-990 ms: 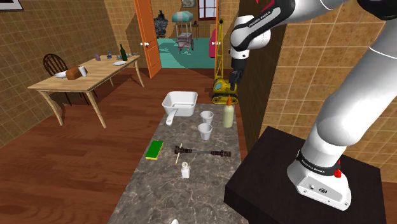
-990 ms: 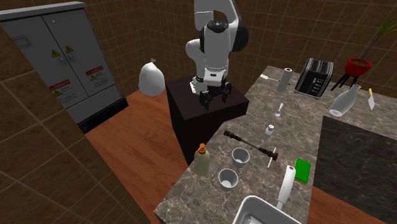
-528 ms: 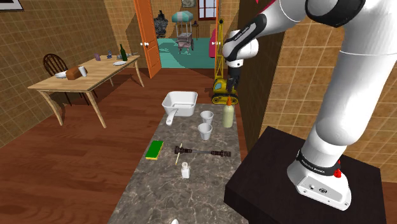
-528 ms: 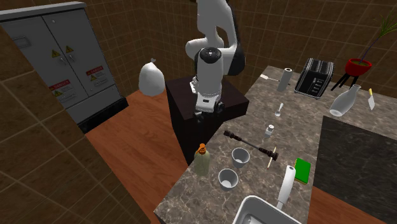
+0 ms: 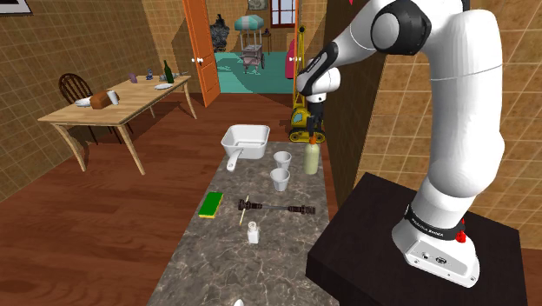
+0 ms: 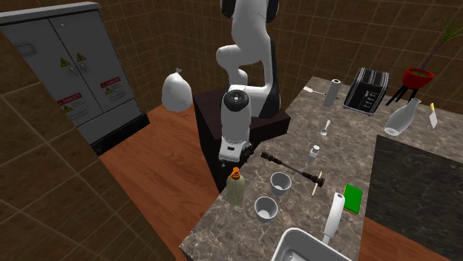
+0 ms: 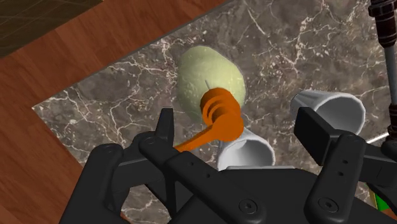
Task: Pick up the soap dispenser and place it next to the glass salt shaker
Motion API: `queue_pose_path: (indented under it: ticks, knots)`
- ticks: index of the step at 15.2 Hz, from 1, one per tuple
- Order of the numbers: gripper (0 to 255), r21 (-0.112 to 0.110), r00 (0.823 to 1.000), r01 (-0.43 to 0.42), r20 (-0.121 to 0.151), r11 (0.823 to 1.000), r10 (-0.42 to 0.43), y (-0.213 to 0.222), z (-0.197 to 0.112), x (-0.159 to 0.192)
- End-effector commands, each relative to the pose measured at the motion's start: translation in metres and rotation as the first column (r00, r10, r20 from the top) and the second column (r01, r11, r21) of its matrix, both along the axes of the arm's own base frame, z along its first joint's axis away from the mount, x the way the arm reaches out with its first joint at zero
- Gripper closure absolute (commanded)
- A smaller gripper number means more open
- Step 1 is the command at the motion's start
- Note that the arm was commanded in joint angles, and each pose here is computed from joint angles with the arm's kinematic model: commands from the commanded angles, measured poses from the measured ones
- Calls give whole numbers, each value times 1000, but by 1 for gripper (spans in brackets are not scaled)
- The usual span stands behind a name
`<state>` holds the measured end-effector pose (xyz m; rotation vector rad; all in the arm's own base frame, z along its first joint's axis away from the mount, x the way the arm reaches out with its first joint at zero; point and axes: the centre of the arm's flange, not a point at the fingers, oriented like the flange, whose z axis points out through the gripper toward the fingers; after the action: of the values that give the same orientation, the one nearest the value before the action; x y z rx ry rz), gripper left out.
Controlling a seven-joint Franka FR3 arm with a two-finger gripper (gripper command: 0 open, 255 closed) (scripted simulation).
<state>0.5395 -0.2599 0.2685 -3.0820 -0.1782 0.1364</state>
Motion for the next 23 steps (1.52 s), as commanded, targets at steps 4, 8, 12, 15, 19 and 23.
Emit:
queue_pose_path:
  ticks: [4, 8, 12, 15, 19, 23]
  knots:
    - [0, -1, 1000, -1, -1, 1000, 1, -3, -26, -2]
    - [0, -1, 1000, -1, -1, 1000, 1, -3, -40, -3]
    - [0, -1, 1000, -1, -1, 1000, 1, -3, -40, -3]
    - [255, 0, 1000, -1, -1, 1000, 1, -3, -40, -3]
    - [255, 0, 1000, -1, -1, 1000, 1, -3, -40, -3]
    - [255, -1, 1000, -1, -1, 1000, 1, -3, -40, -3]
